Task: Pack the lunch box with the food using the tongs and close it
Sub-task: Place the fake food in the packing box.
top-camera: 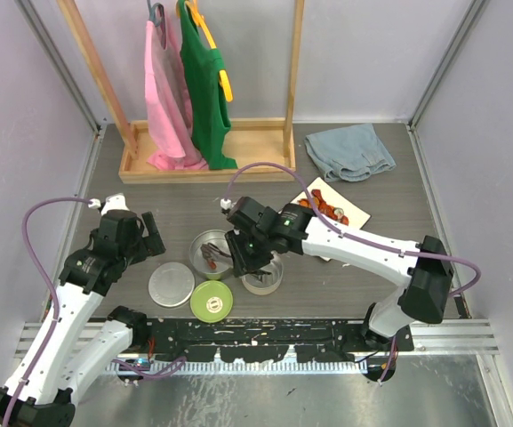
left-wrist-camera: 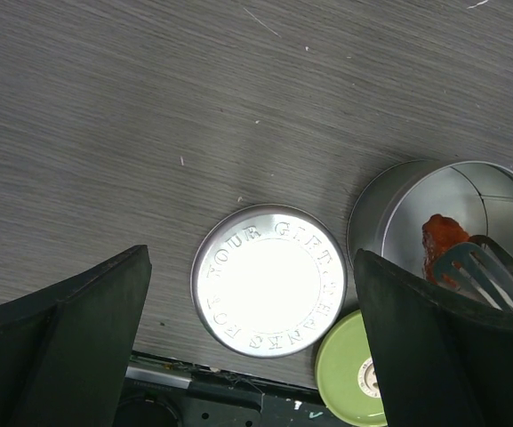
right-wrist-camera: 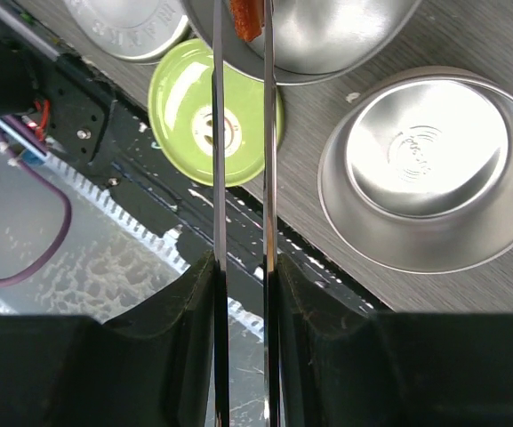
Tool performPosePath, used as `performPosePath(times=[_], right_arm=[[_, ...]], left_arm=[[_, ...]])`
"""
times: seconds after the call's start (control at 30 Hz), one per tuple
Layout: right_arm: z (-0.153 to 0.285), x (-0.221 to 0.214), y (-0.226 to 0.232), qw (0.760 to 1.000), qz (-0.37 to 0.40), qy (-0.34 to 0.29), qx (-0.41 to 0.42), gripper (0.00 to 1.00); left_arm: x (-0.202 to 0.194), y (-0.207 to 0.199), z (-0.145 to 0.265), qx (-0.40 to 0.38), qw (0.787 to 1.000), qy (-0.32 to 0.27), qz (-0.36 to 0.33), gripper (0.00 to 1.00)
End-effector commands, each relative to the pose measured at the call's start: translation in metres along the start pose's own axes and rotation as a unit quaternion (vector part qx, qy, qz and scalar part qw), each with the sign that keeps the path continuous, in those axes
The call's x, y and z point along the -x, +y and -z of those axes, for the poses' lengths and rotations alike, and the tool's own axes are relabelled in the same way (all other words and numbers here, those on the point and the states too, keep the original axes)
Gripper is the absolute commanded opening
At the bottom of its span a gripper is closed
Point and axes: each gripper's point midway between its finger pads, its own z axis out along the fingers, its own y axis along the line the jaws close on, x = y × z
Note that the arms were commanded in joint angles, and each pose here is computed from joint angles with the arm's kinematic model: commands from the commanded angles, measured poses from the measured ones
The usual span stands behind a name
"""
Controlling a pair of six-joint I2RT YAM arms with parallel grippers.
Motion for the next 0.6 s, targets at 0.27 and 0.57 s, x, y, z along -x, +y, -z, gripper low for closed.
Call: performPosePath(times=[0.27,0.57], right_arm=[[0.045,0.031,0.021,0.993,0.023,-0.099,0.055,0.47],[0.072,0.038,-0.014,0.989,-0.001,-0.147,-0.017,0.46]], left_arm=[[0.010,0.000,0.003,0.002,1.000,-0.019,0.014,0.98],[0.008,-0.001,0.004,-0.001,1.000,-0.015,0.016,0.98]])
